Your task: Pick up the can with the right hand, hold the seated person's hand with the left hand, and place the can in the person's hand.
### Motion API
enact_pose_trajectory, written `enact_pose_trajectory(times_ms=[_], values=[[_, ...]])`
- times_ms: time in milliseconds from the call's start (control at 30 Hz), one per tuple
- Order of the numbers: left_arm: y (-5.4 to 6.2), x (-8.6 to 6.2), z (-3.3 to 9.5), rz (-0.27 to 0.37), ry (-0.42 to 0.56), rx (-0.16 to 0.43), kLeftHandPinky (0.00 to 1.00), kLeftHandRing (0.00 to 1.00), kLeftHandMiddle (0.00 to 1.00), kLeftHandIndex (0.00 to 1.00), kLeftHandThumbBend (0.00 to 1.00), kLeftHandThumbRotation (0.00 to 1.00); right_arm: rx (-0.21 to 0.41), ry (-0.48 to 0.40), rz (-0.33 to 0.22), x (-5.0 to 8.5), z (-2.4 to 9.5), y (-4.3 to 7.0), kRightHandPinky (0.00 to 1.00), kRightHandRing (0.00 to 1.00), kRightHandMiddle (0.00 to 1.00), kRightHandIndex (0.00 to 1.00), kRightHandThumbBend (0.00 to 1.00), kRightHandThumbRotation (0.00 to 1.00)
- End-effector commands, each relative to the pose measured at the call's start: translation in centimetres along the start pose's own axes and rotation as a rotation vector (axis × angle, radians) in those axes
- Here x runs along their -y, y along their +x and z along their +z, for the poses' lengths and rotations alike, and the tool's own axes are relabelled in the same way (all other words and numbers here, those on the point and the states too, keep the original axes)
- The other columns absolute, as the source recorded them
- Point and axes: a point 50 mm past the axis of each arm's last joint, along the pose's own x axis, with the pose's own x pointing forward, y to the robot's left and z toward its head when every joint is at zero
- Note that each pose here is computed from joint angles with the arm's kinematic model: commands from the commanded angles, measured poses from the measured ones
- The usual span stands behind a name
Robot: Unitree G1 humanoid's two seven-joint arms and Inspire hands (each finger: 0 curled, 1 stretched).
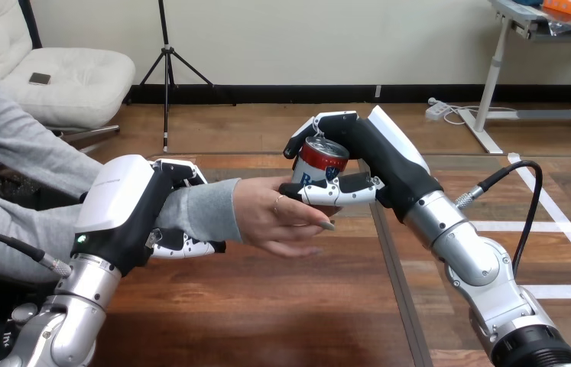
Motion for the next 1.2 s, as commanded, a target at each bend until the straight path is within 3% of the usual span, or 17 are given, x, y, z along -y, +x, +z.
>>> enact_pose_trajectory(times_ms=[0,167,600,1167], values=[[2.36,-2.11,1.87,0.125,-0.024,0.097,0.21,0.25,0.33,0.41,0.77,0.0,0.095,0.005,-0.024,0.43,2.08,1.24,0.34,0.4,0.46,0.51,0.56,0.13],[2.35,-2.13,1.87,0.123,-0.02,0.094,0.2,0.24,0.32,0.41,0.77,0.0,0.094,0.002,-0.021,0.42,2.08,1.25,0.36,0.41,0.46,0.51,0.55,0.2],[2.35,-2.18,1.86,0.126,-0.012,0.093,0.21,0.25,0.33,0.41,0.77,0.0,0.096,-0.01,-0.016,0.45,2.09,1.25,0.38,0.42,0.46,0.5,0.57,0.48],[2.39,-2.24,1.91,0.127,-0.02,0.093,0.2,0.24,0.33,0.41,0.76,0.0,0.097,0.0,-0.011,0.5,2.08,1.25,0.38,0.42,0.47,0.5,0.61,0.65]])
